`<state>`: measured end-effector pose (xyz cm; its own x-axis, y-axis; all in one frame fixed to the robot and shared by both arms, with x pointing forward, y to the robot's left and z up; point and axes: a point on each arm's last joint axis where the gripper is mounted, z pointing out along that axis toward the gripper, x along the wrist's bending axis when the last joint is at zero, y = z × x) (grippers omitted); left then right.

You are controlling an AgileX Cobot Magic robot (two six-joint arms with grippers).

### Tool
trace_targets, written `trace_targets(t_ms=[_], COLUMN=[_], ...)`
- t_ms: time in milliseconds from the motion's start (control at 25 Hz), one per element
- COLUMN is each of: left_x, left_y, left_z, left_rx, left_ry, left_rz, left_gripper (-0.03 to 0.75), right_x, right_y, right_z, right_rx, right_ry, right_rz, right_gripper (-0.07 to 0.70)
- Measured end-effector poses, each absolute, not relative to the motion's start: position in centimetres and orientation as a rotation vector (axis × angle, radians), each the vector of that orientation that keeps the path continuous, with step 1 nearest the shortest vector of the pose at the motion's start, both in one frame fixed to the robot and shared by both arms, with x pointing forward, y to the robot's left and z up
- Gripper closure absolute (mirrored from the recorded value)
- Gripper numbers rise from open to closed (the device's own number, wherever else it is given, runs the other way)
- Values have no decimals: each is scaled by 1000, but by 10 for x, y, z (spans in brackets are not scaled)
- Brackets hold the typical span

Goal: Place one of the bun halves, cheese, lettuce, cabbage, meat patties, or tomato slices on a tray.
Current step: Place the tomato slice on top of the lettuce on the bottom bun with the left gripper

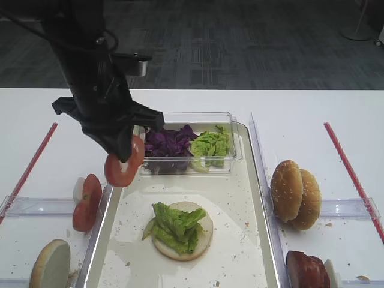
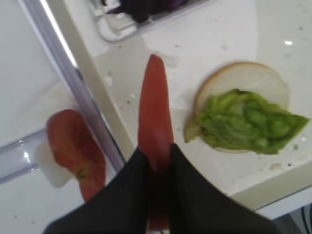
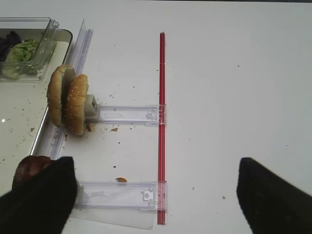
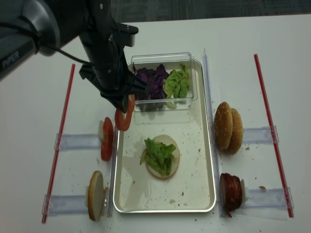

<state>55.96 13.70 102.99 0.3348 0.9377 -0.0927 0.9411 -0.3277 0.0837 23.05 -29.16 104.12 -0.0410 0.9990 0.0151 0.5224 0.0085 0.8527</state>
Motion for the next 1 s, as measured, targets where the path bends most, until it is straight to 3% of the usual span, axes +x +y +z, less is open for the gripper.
trace_targets(t_ms=[560, 1000], left_x=[536, 531], left_y=[114, 102], left_z=[1068, 1076], left_rx=[2333, 2245], left_ry=[1385, 1260], left_rz=[-353, -487], left_gripper=[671, 671], right_x=[230, 230], right_y=[-292, -292], right_z=[1041, 1041], right_rx=[1584, 1586], right_ry=[1637, 1635], right_rz=[933, 934], right_gripper=[-46, -46])
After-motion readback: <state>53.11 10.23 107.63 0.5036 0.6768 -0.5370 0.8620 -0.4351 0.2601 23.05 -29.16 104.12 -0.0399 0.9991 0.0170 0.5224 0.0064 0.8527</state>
